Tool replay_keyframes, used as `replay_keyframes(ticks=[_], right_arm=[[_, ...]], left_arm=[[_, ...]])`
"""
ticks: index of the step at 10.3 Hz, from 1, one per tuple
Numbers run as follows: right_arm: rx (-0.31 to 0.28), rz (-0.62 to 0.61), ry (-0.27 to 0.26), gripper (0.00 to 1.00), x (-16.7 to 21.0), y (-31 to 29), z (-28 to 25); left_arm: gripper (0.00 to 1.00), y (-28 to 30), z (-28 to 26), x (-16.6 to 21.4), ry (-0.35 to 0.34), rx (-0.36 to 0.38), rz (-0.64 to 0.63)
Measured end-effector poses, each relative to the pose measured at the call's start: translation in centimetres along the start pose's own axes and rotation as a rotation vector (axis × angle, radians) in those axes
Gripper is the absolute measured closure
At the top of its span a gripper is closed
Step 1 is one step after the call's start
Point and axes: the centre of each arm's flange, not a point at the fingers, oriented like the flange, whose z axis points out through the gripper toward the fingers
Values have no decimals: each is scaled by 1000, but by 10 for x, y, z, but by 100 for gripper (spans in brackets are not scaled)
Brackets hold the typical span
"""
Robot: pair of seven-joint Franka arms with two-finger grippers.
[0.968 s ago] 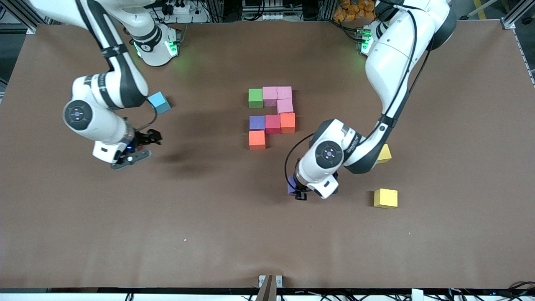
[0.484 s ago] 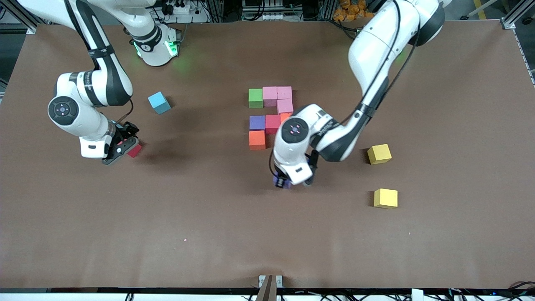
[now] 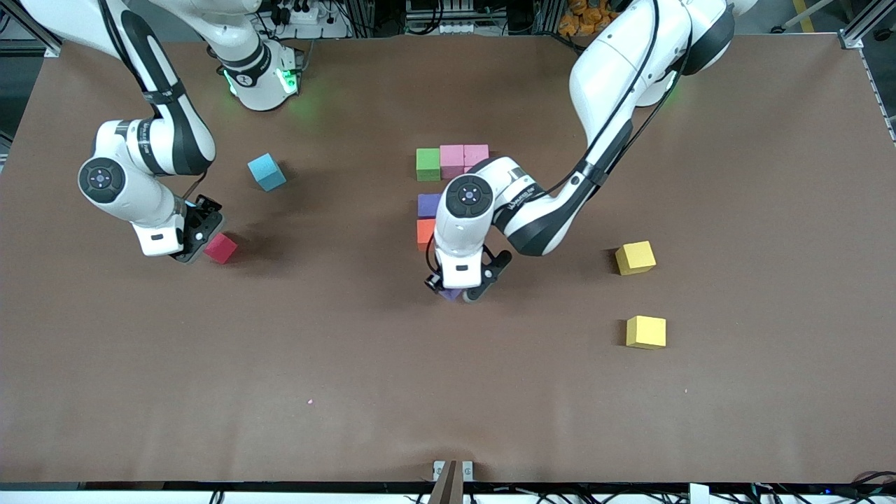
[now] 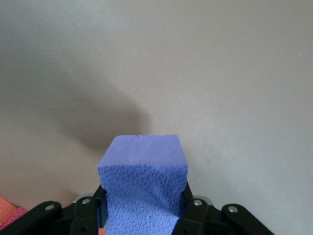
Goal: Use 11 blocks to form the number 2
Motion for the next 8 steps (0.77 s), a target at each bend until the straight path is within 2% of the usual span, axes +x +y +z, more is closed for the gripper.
replay_keyframes(ticks=[4,8], right_arm=[[-11,-70,26,0,-6,6,29],[1,-56,34,0,-11,10,53]], left_arm=[[44,0,1,-4,-45,-2,271],[44,-5,23,-23,-81,13,392]])
